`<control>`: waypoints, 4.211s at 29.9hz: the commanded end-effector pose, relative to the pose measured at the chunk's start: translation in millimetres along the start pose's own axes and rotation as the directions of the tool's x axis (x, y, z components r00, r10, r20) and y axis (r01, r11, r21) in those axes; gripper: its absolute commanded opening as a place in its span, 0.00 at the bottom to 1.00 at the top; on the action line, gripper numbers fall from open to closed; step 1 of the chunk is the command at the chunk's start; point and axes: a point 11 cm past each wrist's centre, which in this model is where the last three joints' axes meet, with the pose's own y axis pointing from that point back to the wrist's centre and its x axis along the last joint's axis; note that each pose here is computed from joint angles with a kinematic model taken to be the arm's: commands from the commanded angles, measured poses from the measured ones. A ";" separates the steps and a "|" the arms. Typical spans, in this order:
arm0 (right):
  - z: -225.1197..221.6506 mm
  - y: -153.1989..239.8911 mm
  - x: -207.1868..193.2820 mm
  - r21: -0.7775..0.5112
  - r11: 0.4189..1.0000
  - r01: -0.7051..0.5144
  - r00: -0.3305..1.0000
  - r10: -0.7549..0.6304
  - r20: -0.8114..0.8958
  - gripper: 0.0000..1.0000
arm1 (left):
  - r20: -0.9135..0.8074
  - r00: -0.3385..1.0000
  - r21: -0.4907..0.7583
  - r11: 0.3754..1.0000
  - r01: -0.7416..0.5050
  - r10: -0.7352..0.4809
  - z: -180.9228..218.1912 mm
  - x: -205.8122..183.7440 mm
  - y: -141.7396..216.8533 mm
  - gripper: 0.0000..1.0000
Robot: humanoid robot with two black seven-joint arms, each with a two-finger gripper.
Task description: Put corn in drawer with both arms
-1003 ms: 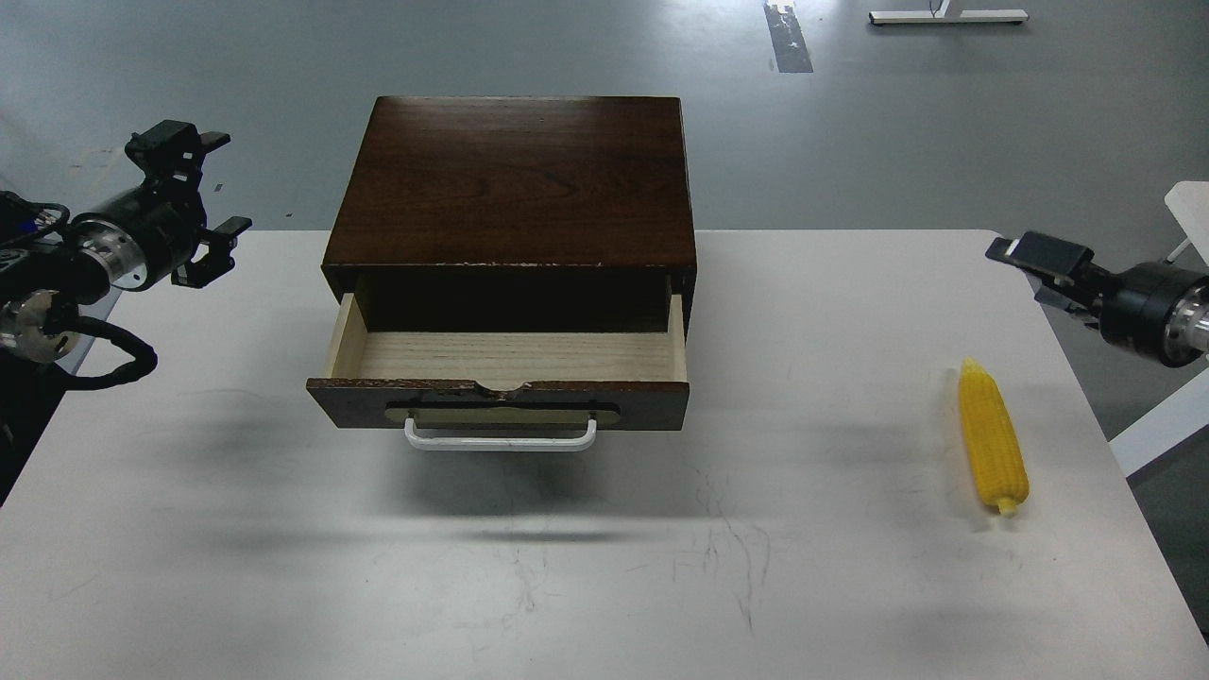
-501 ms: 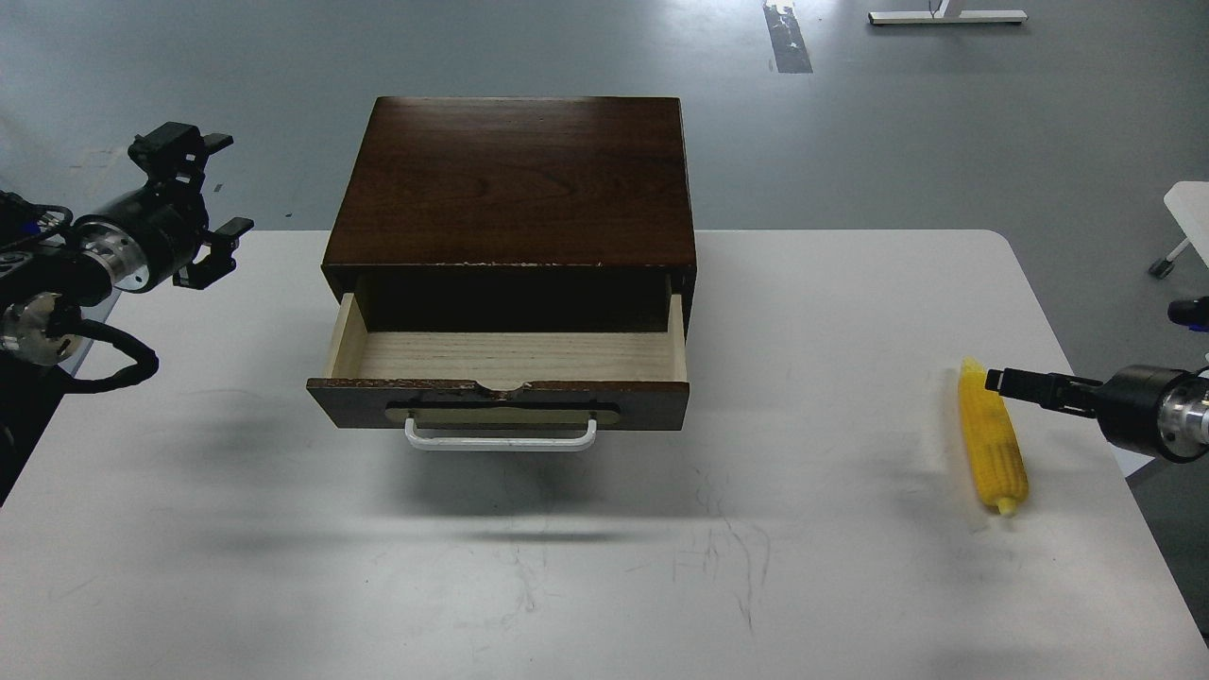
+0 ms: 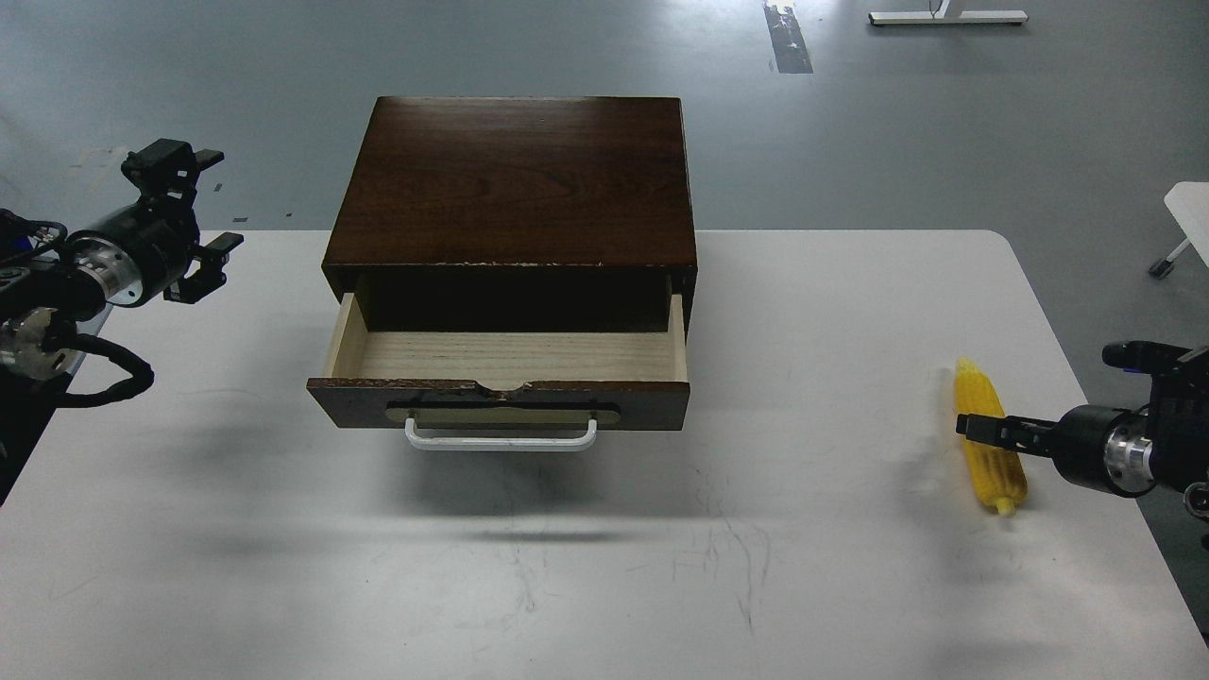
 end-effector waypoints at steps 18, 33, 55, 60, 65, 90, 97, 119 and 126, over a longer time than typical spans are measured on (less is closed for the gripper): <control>-60.0 14.9 82.8 0.139 0.980 -0.143 0.984 0.156 -0.090 0.15 | 0.002 1.000 0.004 1.000 0.004 -0.004 -1.6 -1.6 -0.6 0.99; -282.3 128.5 190.8 0.602 0.781 -0.167 0.485 0.597 -0.639 0.12 | 0.004 1.000 0.004 1.000 0.004 -0.004 -1.3 -1.4 -0.4 0.99; -378.3 60.0 116.1 0.670 0.712 0.210 0.020 0.682 -0.731 0.13 | 0.008 1.000 -0.001 1.000 -0.007 0.007 2.7 5.9 3.3 0.99; -371.0 49.0 110.8 0.657 0.722 0.216 0.045 0.665 -0.746 0.21 | 0.013 1.000 -0.002 1.000 -0.016 0.016 4.7 11.8 6.4 0.99; -366.6 40.8 100.9 0.659 0.716 0.229 0.082 0.660 -0.746 0.44 | 0.013 1.000 -0.002 1.000 -0.015 0.015 5.0 11.8 6.7 0.99; -392.5 26.0 102.9 0.785 0.597 0.166 0.170 0.767 -0.619 0.86 | 0.020 0.999 -0.036 0.999 -0.030 0.030 10.6 20.9 12.0 0.99; -424.8 62.1 152.7 0.888 0.451 -0.087 0.421 0.825 -0.378 0.91 | 0.010 1.000 -0.040 0.999 -0.027 0.028 12.1 20.0 11.4 0.99; -156.3 4.1 169.0 0.316 0.752 -0.578 0.362 -0.111 0.926 0.96 | -0.079 0.989 -0.098 0.989 0.114 -0.122 25.2 4.6 11.1 0.99; -142.2 -9.4 150.3 0.293 0.773 -0.563 0.219 -0.202 0.955 1.00 | -0.081 0.989 -0.092 0.989 0.117 -0.124 22.3 4.8 12.1 0.99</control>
